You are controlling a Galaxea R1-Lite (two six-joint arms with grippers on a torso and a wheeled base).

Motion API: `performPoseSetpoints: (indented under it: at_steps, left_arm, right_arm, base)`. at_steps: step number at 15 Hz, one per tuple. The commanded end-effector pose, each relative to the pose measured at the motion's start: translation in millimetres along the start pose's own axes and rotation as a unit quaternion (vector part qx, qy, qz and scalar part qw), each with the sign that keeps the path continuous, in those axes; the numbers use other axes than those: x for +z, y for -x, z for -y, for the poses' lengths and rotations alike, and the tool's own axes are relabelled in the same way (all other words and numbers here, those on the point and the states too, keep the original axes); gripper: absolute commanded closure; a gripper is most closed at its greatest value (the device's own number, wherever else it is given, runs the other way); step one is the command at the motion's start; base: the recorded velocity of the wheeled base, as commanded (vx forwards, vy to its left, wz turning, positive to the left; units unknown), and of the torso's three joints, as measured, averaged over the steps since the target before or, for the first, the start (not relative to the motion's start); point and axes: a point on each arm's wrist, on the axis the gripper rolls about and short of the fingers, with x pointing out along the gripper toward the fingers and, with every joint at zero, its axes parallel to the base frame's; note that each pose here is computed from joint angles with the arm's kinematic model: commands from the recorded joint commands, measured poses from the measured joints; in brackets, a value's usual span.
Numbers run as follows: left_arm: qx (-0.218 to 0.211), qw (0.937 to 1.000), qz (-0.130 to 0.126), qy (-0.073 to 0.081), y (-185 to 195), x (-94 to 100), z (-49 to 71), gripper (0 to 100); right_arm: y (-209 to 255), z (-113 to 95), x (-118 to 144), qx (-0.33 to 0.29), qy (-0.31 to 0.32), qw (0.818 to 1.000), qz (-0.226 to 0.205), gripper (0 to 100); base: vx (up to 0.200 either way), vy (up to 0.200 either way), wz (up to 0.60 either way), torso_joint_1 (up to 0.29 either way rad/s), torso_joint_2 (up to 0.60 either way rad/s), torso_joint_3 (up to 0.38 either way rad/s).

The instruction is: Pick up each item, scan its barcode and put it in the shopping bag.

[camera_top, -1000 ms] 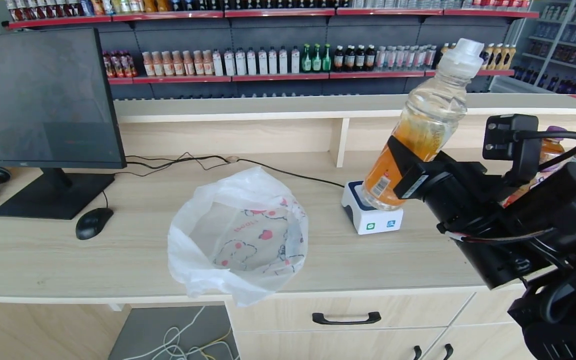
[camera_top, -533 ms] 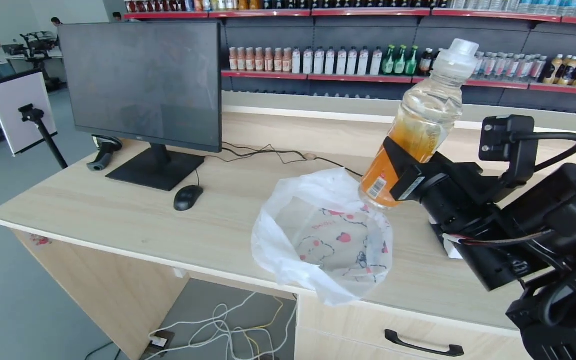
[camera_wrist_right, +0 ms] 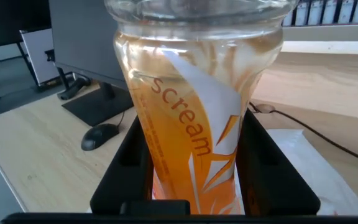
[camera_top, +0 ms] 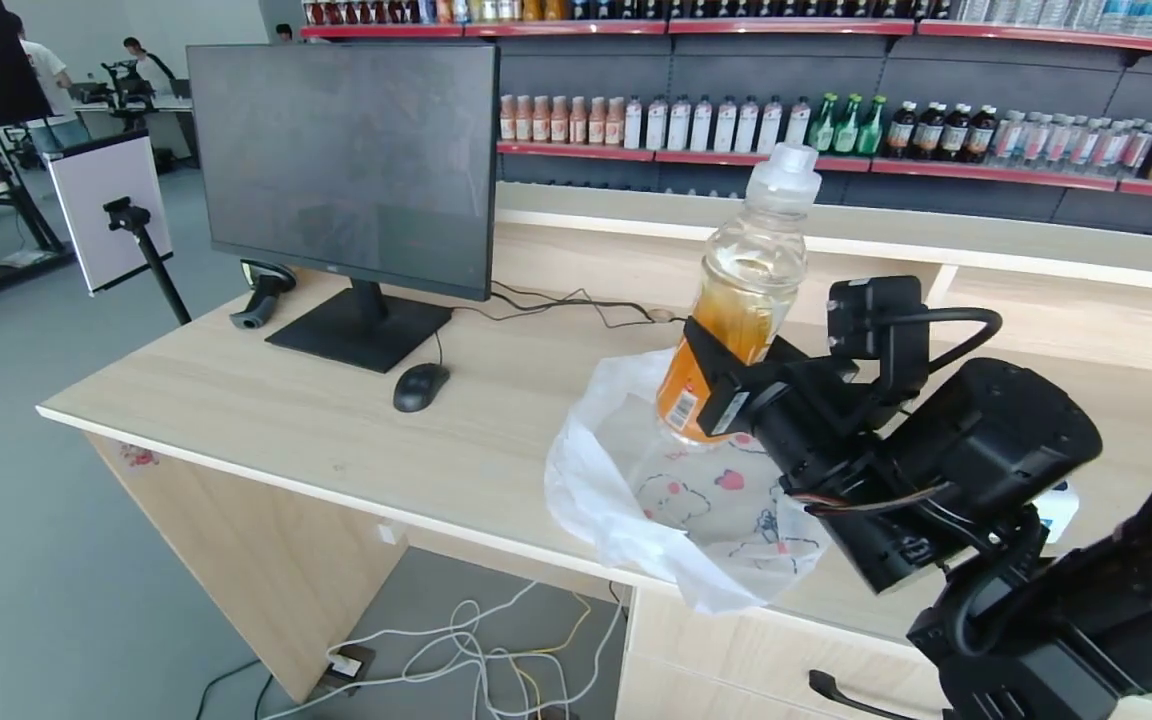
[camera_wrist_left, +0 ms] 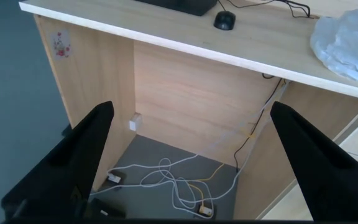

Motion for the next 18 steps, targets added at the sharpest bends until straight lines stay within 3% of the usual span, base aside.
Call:
performPoseSetpoints:
  at_steps: [1,18]
  left_arm:
    - [0.000,1.0000,0.000,0.001,0.0,0.1,0.0,0]
    - [0.000,1.0000,0.000,0.001,0.0,0.1,0.0,0]
  right_arm:
    - [-14.0,-1.2,-24.6,-0.005,0.008,1.000,-0.016,100]
    - [-50.2,5.2,-89.7,-0.021,0.013,0.999,-0.043,100]
  base:
    - [0.000,0.000,0.00,0.000,0.00,0.000]
    - [0.000,0.000,0.00,0.000,0.00,0.000]
